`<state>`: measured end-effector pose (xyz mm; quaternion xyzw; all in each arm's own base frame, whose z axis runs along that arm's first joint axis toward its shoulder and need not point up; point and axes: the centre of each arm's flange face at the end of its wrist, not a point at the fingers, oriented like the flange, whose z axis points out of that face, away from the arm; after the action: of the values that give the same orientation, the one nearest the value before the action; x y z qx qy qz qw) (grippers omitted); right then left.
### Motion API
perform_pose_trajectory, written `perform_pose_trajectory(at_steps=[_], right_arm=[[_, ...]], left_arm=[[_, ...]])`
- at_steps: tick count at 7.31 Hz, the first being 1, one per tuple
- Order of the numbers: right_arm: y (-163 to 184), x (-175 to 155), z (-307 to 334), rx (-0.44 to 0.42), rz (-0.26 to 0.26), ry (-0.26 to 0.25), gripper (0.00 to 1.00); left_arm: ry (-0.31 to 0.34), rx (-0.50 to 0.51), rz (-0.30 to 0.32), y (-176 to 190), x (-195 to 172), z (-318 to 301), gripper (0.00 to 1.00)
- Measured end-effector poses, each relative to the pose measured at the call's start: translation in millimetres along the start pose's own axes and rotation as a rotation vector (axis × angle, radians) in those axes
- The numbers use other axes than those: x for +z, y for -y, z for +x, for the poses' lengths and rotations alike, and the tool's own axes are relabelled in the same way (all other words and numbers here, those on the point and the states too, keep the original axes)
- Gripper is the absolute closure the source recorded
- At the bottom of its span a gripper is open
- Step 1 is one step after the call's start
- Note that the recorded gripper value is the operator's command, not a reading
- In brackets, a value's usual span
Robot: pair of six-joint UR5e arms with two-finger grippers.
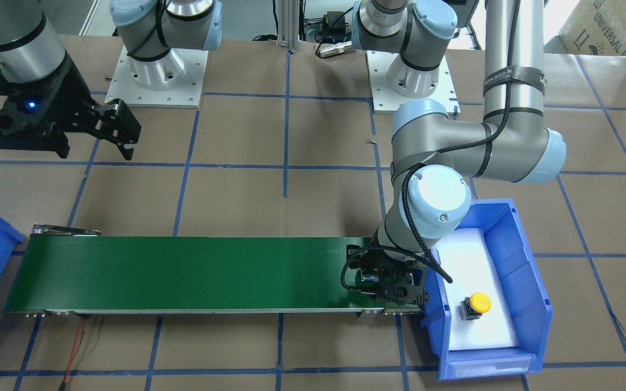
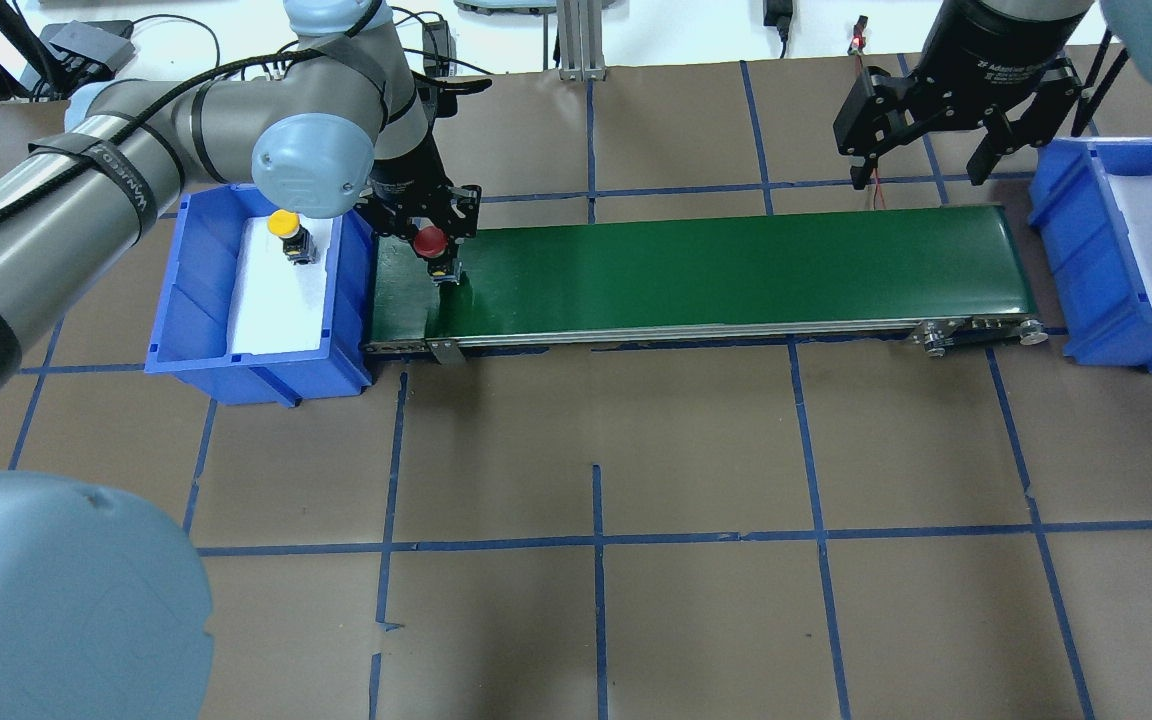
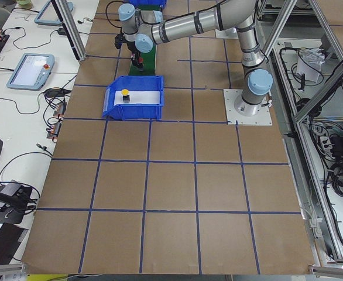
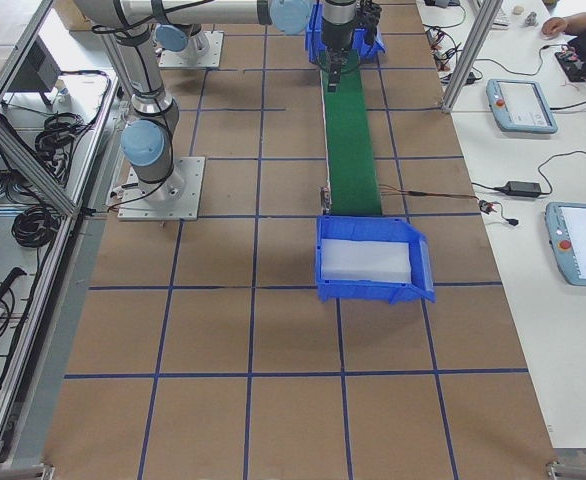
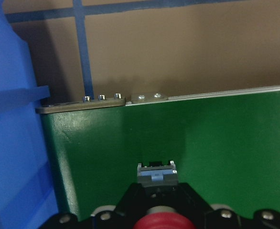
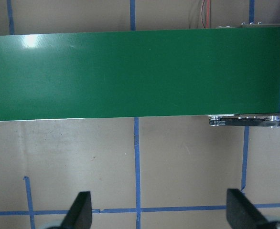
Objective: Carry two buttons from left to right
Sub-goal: 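Place the red button on the conveyor belt and open the left gripper, then grasp the yellow button with the left gripper while the right gripper lowers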
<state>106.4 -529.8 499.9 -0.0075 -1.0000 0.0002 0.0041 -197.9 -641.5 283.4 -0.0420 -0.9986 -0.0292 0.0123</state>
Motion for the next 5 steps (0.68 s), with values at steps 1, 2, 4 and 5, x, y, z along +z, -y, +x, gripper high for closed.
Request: perform_pose_trajectory(at_steps=[1, 2, 4, 5], right_arm=[[0.1, -0.1, 0.2, 0.000, 0.000, -0.001, 0.00], [0.2, -0.5, 0.4, 0.000, 0.002, -0.002, 0.00], [0.3, -0.6, 0.5, 0.000, 0.002, -0.002, 0.00], [0.5, -0.3, 0.5, 0.000, 0.002, -0.002, 0.00]], left_arm=[[0.000, 0.000, -0.001, -0.1, 0.5, 0.3, 0.07], [0.000, 0.000, 0.005, 1.2, -2.4, 0.6, 0.00], [-0.006, -0.004, 0.051, 5.1, -30.5, -0.1, 0.00], [-0.006, -0.010, 0.073, 6.4, -48.6, -3.1, 0.00]])
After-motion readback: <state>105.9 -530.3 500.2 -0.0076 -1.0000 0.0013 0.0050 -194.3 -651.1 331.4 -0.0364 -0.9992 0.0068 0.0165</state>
